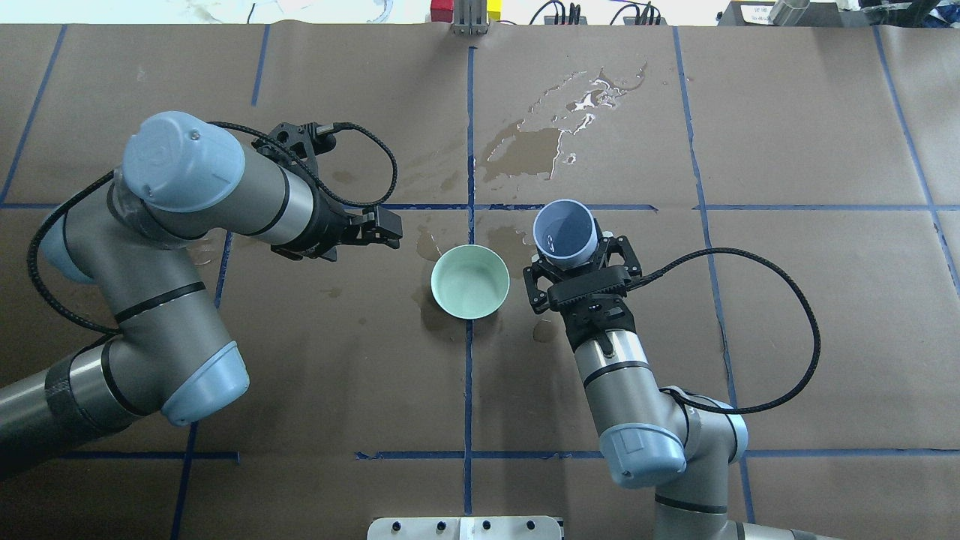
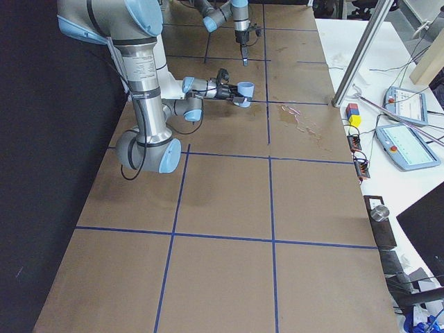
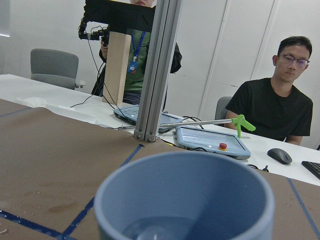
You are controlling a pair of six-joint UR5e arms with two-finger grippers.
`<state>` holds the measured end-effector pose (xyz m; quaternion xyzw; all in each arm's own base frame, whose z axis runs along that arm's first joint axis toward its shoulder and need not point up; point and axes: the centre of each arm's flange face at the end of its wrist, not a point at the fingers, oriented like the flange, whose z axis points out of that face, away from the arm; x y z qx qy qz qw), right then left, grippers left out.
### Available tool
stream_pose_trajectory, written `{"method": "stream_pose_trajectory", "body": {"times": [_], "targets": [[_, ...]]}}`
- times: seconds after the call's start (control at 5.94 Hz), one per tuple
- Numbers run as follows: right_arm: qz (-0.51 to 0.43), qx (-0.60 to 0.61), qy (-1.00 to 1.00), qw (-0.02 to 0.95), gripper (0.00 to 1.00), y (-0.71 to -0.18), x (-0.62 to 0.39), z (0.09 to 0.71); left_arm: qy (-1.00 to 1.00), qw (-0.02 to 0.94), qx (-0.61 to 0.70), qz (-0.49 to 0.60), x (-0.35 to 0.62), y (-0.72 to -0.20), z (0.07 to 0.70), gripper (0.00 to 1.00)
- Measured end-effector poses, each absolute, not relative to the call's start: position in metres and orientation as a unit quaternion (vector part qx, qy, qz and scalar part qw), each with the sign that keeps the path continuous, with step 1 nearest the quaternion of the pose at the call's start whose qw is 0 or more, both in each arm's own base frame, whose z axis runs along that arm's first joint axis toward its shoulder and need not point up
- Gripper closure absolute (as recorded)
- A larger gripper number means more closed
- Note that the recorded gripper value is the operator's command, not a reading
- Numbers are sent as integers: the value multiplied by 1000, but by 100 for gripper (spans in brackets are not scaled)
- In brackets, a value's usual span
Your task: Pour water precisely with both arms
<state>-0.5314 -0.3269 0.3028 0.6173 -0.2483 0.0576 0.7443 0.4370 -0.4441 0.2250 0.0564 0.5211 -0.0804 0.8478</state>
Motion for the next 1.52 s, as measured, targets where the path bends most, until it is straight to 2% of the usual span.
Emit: {"method": "stream_pose_trajectory", "body": {"times": [0.67, 1.52], "targets": [[-61, 617, -127, 774, 96, -325, -561, 286, 516, 850, 57, -86, 408, -435, 244, 0], [-179, 619, -30, 765, 96, -309, -580, 289, 515, 851, 56, -87, 407, -433, 246, 0]]}}
